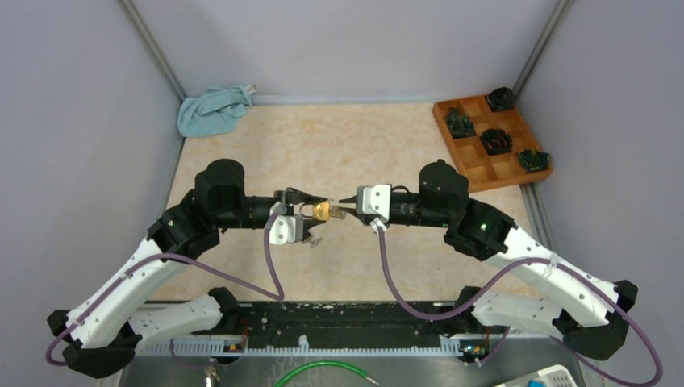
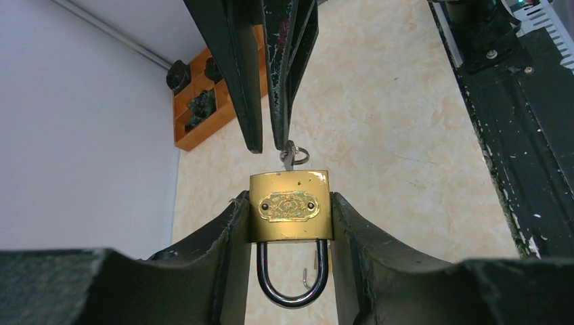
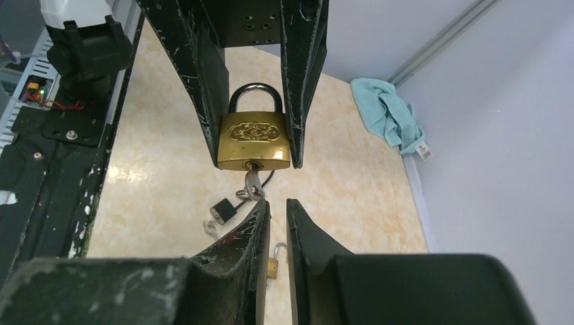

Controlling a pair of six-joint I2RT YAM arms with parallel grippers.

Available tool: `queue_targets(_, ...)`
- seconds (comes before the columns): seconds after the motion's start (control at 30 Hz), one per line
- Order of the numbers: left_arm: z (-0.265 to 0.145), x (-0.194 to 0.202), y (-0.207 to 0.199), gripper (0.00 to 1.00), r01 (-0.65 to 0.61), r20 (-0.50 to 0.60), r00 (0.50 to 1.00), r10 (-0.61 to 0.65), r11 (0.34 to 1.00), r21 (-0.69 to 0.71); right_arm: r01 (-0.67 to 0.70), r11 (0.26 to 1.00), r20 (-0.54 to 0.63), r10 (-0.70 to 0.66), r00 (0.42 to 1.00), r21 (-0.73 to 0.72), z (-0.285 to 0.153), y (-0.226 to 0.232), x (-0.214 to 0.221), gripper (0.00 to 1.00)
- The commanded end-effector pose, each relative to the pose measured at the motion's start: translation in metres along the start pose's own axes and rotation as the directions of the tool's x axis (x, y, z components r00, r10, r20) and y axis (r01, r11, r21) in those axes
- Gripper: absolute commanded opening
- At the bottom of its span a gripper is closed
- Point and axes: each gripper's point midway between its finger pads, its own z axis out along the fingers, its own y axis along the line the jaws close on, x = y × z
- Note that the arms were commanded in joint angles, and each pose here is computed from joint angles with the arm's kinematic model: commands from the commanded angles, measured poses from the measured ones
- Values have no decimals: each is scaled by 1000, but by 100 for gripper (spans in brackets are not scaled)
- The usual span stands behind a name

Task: Unlock with the key
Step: Unlock the lock.

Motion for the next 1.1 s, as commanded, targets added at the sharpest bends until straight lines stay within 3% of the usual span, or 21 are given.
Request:
queue_targets(0.0, -4, -17, 7, 0, -34, 46, 998, 34, 999, -14, 39, 999, 82, -41, 996, 29, -6, -8, -25, 14)
queue_targets(0.3, -5, -17, 11, 0, -41, 42, 998, 43, 999, -35, 21, 1000, 81, -20, 996, -2, -5, 1, -20, 14)
queue_targets(0.53, -6, -18, 12, 0, -48, 41, 998, 50, 998, -39, 31, 999, 48, -31, 998, -10, -5, 1, -15, 27)
queue_targets(1.07, -7, -17, 12, 0, -63, 32, 997, 64, 997, -34, 87, 996, 54, -87, 995, -7, -17, 3, -19, 33)
